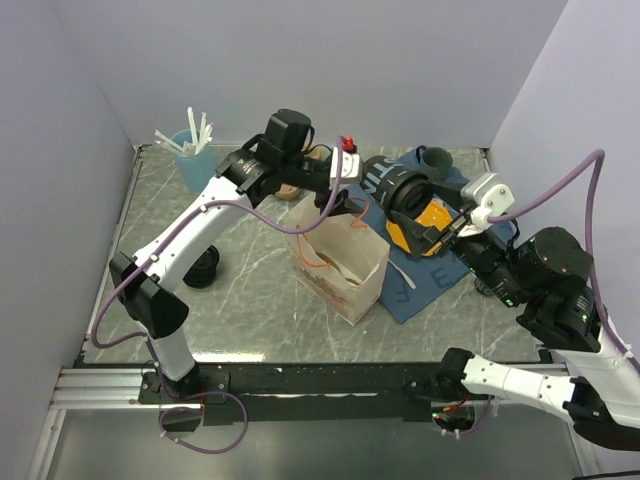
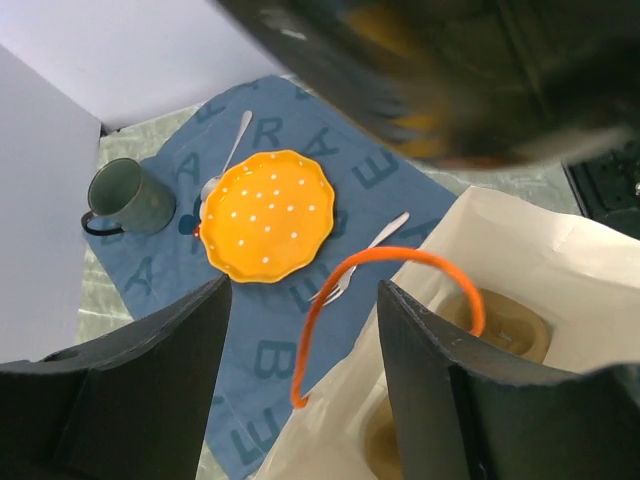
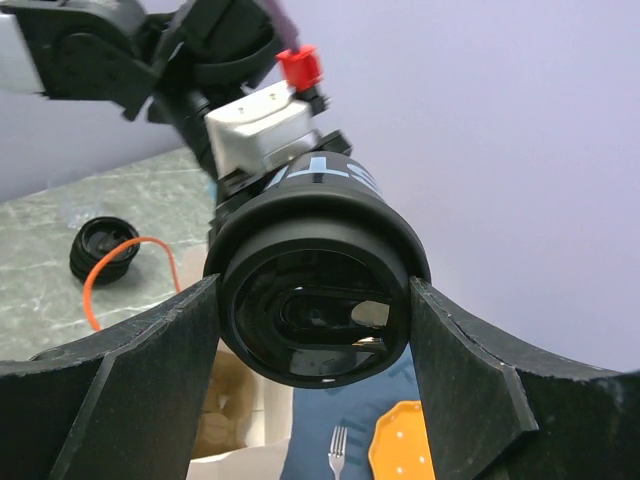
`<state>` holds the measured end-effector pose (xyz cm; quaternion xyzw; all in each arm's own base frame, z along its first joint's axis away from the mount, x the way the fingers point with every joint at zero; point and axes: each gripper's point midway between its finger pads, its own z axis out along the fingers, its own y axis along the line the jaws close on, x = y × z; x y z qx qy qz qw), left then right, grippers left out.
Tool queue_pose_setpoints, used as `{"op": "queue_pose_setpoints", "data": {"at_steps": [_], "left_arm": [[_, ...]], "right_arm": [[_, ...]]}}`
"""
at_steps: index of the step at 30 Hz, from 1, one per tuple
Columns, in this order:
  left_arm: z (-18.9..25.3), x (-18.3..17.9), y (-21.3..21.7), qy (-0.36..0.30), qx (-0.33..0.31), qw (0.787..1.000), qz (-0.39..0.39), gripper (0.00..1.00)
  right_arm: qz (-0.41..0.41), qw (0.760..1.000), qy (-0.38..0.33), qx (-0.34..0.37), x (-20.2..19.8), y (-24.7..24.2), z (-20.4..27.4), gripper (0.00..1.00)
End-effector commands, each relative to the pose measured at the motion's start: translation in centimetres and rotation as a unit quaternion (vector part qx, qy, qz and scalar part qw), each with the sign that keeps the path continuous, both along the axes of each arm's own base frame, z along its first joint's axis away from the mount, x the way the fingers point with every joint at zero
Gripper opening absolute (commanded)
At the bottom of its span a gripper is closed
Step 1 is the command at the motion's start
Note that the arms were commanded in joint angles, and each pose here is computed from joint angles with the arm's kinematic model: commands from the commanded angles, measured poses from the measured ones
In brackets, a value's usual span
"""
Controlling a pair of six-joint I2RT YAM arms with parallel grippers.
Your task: Pack the takeout coffee
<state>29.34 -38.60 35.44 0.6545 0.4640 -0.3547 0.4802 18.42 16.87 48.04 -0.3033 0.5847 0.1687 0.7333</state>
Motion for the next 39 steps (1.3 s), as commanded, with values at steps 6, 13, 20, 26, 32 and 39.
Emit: {"op": "queue_pose_setpoints", "data": {"at_steps": [6, 13, 20, 26, 32, 39], "left_arm": [[4.4, -2.5, -1.8, -0.115, -0.002, 0.993, -0.020, 0.66], [4.9, -5.3, -2.1, -0.116, -0.008, 0.992, -0.041, 0.66], [1.9, -6.9, -2.8, -0.101, 0.032, 0.993, -0.055, 0.65], [-0.5, -5.8, -4.3, -0.101, 0.046, 0.992, -0.059, 0.63], [-3.4, -5.9, -4.6, -0.094, 0.090, 0.990, -0.056, 0.61], [-7.2, -5.9, -4.6, -0.093, 0.131, 0.985, -0.058, 0.60]], "right_arm": [[-0.024, 0.999, -0.022, 0.042, -0.5, -2.2, 2.2, 0.45], [-0.038, 0.997, -0.031, 0.058, -0.4, -2.9, 2.9, 0.45], [-0.054, 0.994, -0.056, 0.076, -0.7, -4.2, 4.3, 0.45], [-0.050, 0.993, -0.062, 0.084, -0.9, -4.3, 4.8, 0.45], [-0.061, 0.993, -0.063, 0.085, -0.9, -5.0, 4.7, 0.45], [-0.082, 0.991, -0.070, 0.082, -0.5, -5.6, 4.6, 0.45]]}}
